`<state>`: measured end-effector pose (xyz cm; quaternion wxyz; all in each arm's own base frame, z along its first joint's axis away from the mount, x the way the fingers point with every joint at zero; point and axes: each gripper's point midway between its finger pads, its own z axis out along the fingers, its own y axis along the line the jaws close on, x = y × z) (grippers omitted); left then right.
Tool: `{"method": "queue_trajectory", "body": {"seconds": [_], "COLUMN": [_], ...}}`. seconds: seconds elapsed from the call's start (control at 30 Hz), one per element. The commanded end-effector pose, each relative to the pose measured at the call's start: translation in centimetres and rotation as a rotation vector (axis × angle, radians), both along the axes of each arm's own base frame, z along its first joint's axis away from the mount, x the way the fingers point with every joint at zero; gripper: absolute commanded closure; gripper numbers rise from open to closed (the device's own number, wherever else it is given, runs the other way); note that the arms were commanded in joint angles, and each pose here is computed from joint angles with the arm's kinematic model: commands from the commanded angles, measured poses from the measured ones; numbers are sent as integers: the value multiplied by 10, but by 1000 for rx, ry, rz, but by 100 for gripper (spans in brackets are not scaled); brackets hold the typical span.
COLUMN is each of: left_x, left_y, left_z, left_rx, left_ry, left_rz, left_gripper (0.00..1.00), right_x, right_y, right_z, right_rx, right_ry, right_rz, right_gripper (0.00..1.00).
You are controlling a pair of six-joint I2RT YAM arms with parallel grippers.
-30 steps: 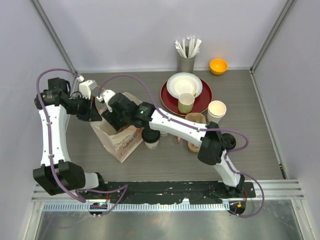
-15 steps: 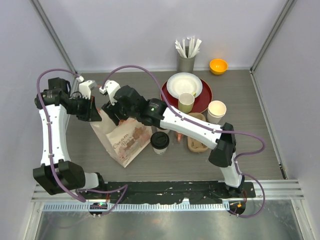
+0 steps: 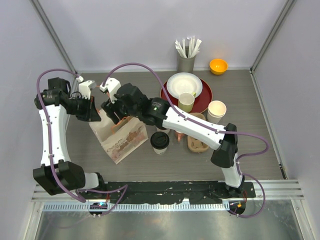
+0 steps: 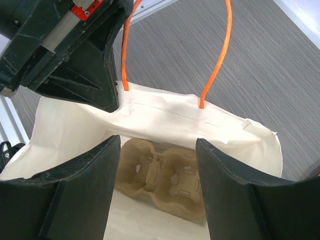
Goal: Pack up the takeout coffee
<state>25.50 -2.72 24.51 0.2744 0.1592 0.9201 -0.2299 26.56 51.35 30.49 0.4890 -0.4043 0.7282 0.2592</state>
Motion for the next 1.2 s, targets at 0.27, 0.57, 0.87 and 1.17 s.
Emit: {"method": "queue_trajectory", "body": {"seconds": [0.27,0.57,0.87,1.17], "left_x": [-7,-7,-6,-4], "left_y": [-2,-2,-1,-1], "left_z": [13,11,13,12], "left_rx": [5,10,12,8], "left_ry": [-27,-28,-37,-39], "left_rz": [-5,-4,2,12], "left_gripper": [100,100,100,100], "right_x": [-1,-1,3,7], "right_y": [-24,-41,-74,-125], "right_z": [76,103,121,110], "right_rx": [179,257,256,195], "right_ry": [-93,-99,-143,-69], "right_rz": [-28,-69,-167,-289], "right_gripper": [33,33,33,33]}}
